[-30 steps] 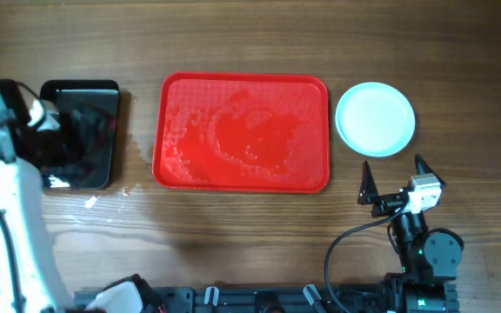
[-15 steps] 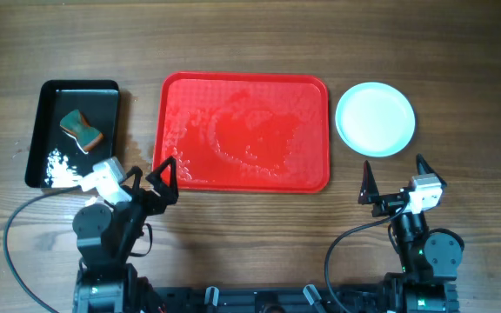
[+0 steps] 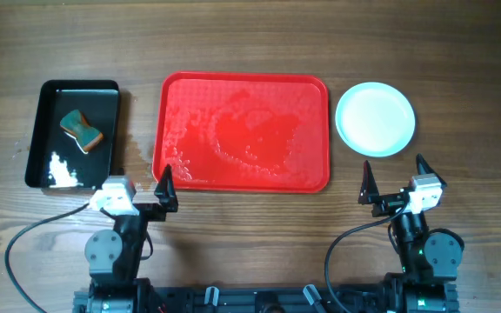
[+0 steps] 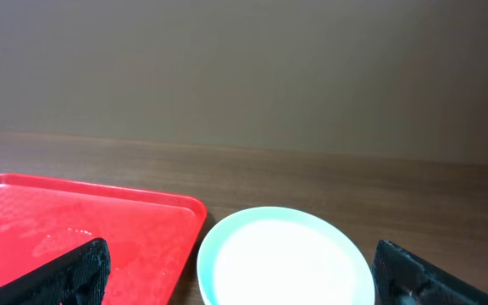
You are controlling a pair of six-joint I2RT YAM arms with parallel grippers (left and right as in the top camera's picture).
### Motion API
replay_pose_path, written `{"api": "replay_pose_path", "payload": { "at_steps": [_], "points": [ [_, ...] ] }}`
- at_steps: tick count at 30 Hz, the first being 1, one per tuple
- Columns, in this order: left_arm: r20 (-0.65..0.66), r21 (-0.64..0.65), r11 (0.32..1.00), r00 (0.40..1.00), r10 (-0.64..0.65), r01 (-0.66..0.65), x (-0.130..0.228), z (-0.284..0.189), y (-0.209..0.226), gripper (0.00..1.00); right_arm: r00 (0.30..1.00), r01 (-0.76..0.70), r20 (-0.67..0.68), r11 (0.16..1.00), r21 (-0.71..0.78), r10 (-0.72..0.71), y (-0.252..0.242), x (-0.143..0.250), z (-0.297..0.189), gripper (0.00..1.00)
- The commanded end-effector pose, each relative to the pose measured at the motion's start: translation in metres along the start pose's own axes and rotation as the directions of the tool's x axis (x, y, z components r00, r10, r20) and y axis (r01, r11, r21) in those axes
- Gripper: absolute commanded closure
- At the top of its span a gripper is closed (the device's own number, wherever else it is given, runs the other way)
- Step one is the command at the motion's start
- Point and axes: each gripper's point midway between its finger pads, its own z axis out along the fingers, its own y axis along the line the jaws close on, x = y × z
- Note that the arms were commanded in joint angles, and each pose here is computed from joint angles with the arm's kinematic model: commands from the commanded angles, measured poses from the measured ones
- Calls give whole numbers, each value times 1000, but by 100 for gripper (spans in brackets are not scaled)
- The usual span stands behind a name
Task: Clean dirty plates on tray and stack at the side
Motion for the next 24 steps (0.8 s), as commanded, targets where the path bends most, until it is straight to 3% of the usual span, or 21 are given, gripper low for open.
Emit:
{"api": "replay_pose_path", "payload": {
  "at_steps": [1,14,24],
  "points": [
    [52,-41,997,997,62,-60,-10,-4,6,0,1000,20,9,1000,14,-20,-3,-2,0,0],
    [53,24,965,964,261,-263,-9,-4,-7,0,1000,21,9,1000,15,-21,-3,-2,0,0],
    [53,8,963,962,267,-268,-10,-4,-4,0,1000,21,9,1000,15,-21,-3,-2,0,0]
  ]
}}
